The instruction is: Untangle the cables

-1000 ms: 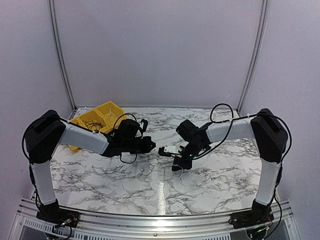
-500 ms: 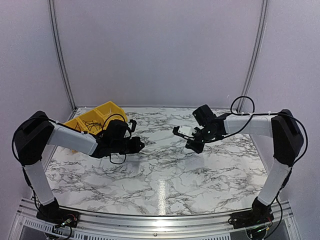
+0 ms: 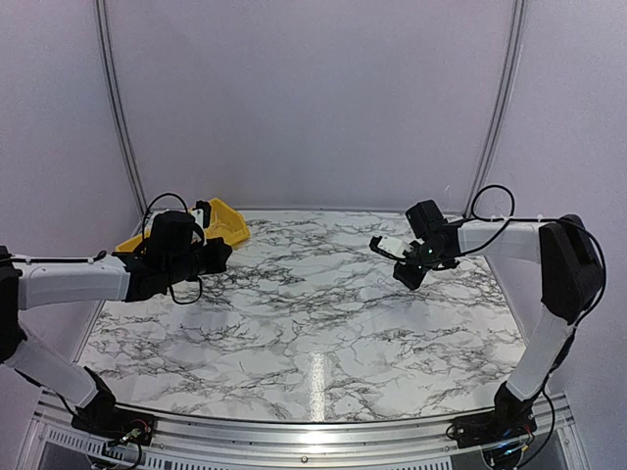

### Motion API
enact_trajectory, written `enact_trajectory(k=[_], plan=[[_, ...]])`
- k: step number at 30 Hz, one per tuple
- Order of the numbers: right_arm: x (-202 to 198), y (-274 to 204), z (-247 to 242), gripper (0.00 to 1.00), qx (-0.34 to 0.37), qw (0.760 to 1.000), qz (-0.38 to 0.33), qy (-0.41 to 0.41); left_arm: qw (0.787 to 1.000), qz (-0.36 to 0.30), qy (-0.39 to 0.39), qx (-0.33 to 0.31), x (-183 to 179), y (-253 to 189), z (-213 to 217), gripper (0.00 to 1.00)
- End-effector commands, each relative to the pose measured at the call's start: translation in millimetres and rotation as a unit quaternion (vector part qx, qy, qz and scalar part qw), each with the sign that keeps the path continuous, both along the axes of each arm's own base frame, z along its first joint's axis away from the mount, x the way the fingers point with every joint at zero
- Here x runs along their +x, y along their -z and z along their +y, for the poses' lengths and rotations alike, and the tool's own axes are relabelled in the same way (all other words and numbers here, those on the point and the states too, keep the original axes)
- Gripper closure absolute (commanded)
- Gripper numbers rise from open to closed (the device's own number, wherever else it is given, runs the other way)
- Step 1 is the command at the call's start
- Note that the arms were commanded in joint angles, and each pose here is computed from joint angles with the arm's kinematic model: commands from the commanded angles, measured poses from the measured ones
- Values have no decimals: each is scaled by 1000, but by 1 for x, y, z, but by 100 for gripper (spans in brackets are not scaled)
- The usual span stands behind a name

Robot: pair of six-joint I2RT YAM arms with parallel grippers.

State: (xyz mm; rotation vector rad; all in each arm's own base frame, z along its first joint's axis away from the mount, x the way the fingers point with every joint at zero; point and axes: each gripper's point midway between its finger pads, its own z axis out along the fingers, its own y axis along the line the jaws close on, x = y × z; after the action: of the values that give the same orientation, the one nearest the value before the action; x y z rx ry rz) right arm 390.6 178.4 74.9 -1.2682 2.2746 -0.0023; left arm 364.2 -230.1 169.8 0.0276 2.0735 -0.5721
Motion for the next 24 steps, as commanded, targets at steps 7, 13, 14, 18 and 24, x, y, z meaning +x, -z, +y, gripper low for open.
enact_trajectory(k=[7,13,14,18,24], plan=[[-1,1,-3,100,-2,1000,6,6,980,-82,-121,138,8,-96,90,100],[-11,0,13,100,36,998,34,-24,982,-100,-113,111,11,-124,90,100],[-16,-3,19,100,52,997,42,-36,985,-98,-102,103,13,-126,84,100],[-37,-20,44,70,123,986,78,-85,991,-99,-54,71,26,-140,55,100],[-42,-20,45,59,128,984,82,-93,991,-111,-26,66,49,-157,32,100]])
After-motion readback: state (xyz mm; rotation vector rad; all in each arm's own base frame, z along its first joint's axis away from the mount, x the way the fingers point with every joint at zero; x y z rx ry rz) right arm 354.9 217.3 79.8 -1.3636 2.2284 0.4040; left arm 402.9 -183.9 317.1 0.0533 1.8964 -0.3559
